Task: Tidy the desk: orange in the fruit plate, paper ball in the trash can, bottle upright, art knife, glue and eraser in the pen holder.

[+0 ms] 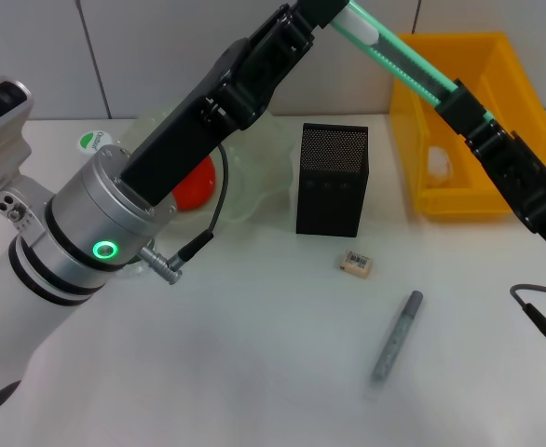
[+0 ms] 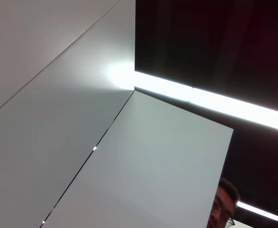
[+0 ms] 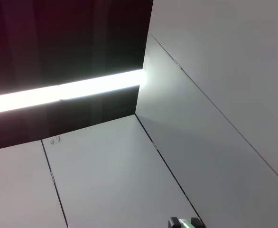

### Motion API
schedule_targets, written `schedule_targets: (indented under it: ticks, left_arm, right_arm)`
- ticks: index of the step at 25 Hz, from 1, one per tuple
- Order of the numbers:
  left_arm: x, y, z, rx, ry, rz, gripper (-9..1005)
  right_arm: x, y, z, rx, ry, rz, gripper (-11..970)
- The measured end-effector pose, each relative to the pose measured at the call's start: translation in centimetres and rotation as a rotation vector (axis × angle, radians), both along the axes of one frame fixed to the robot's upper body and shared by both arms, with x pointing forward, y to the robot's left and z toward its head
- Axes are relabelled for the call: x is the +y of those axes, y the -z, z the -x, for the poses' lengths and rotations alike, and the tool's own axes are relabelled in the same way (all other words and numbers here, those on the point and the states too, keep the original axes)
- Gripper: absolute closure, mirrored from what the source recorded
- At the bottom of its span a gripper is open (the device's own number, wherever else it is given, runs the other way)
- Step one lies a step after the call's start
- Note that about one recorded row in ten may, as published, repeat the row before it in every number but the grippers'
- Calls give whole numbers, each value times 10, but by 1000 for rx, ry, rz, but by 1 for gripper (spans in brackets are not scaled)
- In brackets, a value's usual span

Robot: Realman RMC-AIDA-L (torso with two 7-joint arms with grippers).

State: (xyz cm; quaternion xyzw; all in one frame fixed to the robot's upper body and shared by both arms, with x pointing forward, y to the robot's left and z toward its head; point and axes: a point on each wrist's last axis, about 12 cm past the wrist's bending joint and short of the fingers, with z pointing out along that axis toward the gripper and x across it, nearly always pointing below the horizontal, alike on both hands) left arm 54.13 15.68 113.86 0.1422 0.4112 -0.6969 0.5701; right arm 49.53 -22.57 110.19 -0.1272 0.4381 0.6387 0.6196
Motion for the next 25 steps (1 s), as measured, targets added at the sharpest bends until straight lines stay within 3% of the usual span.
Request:
schedule_targets:
  ticks: [8,19,25]
  left_arm:
    - [1,1,0,8,-10,9,816]
    - [3,1,0,20,-13,20,817]
    - [3,1,0,19,-13,20,817]
  right_arm:
    - [0,0,0,-1,-1,5,861]
    - [-2,-2,3,-22,-7,-5,707]
    - [-2,-1,2,-17,-3,1,441]
